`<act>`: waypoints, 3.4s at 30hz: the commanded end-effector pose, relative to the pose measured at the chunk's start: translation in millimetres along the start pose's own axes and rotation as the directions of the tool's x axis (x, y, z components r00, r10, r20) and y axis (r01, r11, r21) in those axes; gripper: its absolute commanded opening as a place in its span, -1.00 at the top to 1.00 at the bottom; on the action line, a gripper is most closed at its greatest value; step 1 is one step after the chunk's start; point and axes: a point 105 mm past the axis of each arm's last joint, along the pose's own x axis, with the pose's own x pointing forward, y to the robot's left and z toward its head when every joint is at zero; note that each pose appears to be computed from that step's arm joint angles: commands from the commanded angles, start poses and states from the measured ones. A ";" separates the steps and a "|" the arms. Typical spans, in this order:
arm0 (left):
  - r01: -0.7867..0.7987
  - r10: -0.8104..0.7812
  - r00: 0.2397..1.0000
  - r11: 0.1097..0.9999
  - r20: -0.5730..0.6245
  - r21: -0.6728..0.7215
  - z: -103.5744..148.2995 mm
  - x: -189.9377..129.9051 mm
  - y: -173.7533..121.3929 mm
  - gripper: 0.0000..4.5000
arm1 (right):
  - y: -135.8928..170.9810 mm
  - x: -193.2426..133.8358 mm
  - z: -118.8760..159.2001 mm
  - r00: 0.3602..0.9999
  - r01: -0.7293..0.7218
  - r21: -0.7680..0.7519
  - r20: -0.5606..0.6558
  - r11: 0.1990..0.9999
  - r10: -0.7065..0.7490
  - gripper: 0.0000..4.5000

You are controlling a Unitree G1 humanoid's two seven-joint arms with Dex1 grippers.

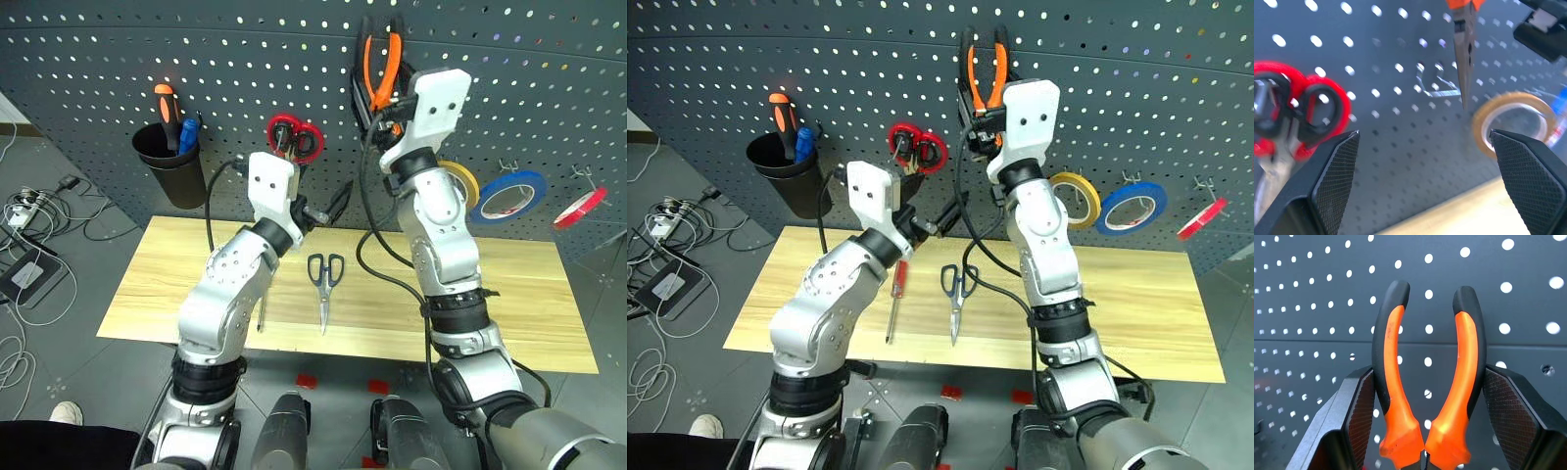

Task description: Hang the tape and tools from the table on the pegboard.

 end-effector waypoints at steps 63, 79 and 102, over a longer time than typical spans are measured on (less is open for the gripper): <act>0.081 -0.081 0.997 0.997 -0.020 -0.007 -15.5 -3.4 -17.2 -1.00 | -30.0 -66.8 -3.4 0.997 -0.024 -0.014 -0.072 1.000 0.023 -0.98; -0.201 0.250 0.878 0.967 -0.408 0.159 -113.6 -66.8 15.7 -1.00 | -8.3 -186.9 -46.7 0.714 -0.578 0.130 -0.397 0.805 0.577 -0.98; -0.100 0.156 0.758 0.987 -0.633 0.124 -181.5 -54.0 -28.5 -1.00 | 8.9 -212.6 -57.8 0.545 -0.725 0.225 -0.391 0.651 0.741 -0.98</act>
